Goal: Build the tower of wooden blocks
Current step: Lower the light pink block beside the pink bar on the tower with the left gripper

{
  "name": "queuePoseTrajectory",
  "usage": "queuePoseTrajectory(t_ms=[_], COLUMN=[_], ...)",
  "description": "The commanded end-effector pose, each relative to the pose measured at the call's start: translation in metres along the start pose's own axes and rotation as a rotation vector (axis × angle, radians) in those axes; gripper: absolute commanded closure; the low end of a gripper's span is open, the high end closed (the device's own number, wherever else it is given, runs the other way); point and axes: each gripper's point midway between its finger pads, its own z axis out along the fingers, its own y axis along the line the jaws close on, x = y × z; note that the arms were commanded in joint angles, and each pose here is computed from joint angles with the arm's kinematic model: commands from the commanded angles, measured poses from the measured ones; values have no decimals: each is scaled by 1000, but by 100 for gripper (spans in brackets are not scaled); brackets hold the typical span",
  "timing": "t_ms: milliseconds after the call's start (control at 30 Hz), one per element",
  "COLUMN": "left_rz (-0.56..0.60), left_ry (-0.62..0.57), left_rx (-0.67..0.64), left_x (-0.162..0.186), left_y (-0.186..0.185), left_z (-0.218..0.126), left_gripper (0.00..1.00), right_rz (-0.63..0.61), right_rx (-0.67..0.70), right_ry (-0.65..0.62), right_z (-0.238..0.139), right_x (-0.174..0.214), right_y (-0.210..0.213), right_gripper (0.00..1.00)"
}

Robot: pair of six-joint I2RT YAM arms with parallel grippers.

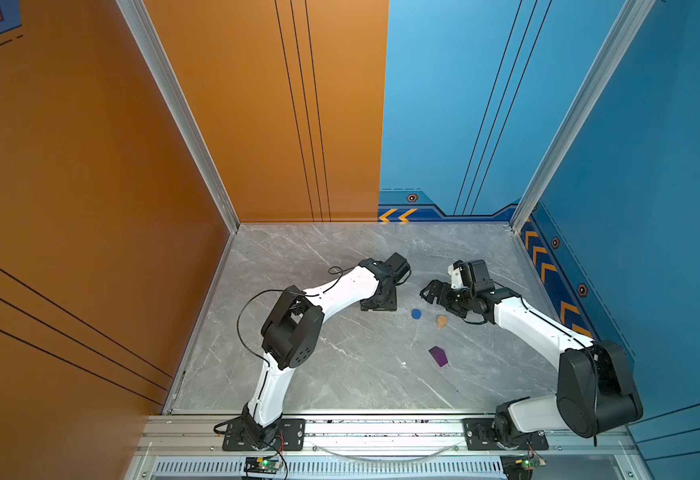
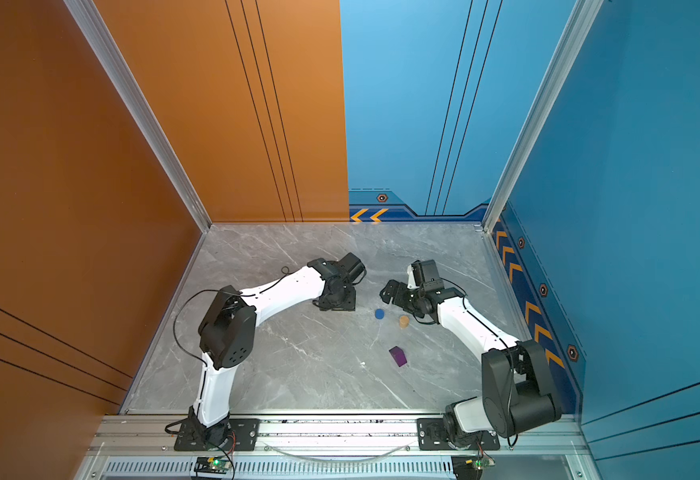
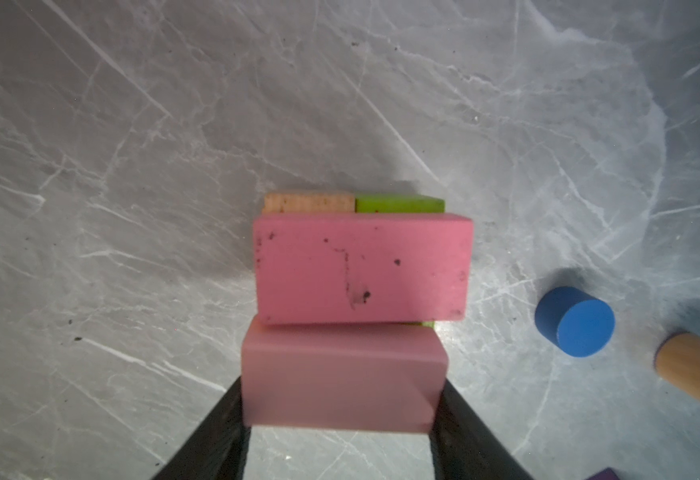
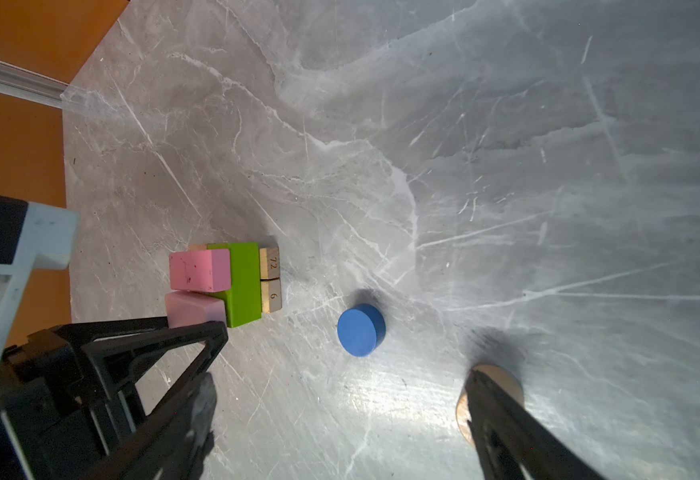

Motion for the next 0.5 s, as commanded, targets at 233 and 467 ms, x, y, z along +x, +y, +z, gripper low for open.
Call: queuePoseTrajectory(t_ms=[233,467], left_rz=[-20,-23], left_ry=[19,26], left_rx=[1,1], left_x=[-4,-5], left_y=[0,-1], left_z=[3,5], left_gripper=[37,35], right_rz=[-1,0], right_rx=[-7,-5], right_ry=[18,22], right_z=[5,6], right_x=[4,5], right_y=[-4,-5], right_gripper=[5,5])
